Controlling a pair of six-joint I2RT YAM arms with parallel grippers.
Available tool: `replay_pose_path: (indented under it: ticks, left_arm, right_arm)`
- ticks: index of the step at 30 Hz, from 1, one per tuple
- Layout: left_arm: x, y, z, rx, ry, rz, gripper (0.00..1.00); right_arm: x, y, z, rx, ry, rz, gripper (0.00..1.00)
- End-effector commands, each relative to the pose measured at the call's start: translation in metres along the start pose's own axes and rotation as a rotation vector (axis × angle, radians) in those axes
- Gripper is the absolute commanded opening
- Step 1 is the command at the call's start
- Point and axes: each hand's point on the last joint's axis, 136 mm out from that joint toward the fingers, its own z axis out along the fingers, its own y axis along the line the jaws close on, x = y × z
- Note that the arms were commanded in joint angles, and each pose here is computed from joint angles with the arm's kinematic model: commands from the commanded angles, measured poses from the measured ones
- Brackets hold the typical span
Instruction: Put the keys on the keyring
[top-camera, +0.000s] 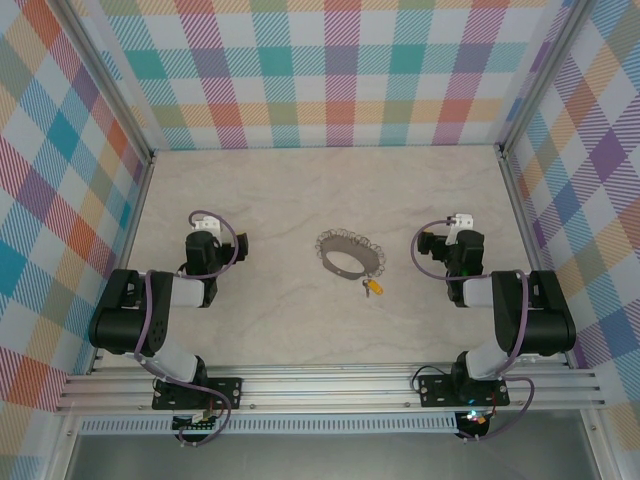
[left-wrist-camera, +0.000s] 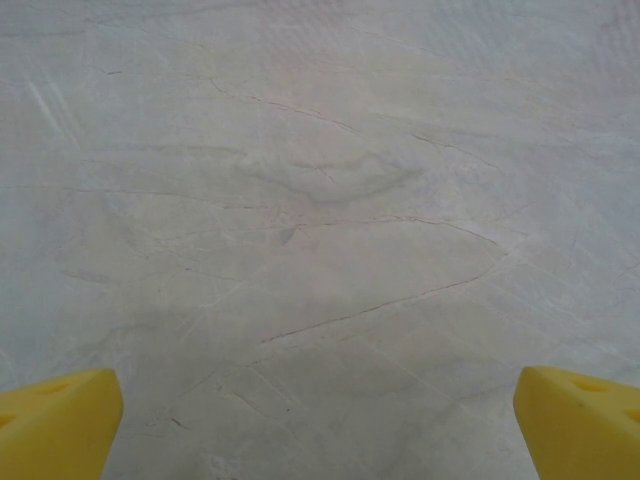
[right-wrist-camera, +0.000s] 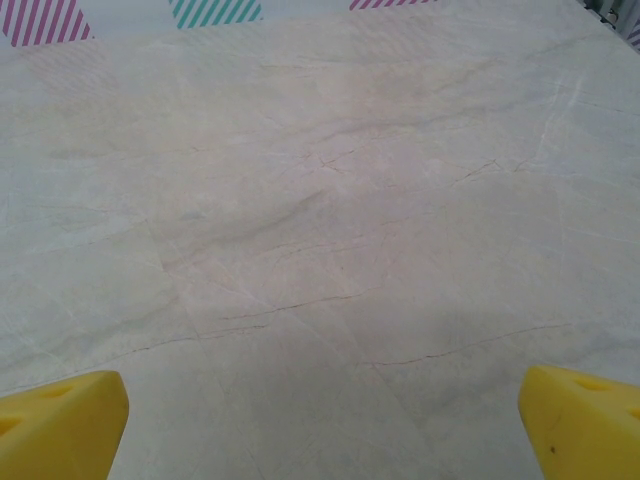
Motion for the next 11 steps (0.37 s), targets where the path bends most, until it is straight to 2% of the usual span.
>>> replay_pose_path:
  ticks: [1, 6, 11]
  left_arm:
    - [-0.007, -0.001, -0.001, 0.012, -0.025, -0.012, 1.0]
    - [-0.007, -0.001, -0.001, 0.012, -0.026, -0.011, 1.0]
    - [-0.008, -0.001, -0.001, 0.011, -0.027, -0.012, 1.0]
  right_arm:
    - [-0.016, 0.005, 0.0, -0.016, -0.053, -0.006, 1.0]
    - [-0.014, 0.015, 0.003, -0.081, -0.028, -0.025, 1.0]
    - [-0.015, 0.015, 0.001, -0.084, -0.037, -0.026, 1.0]
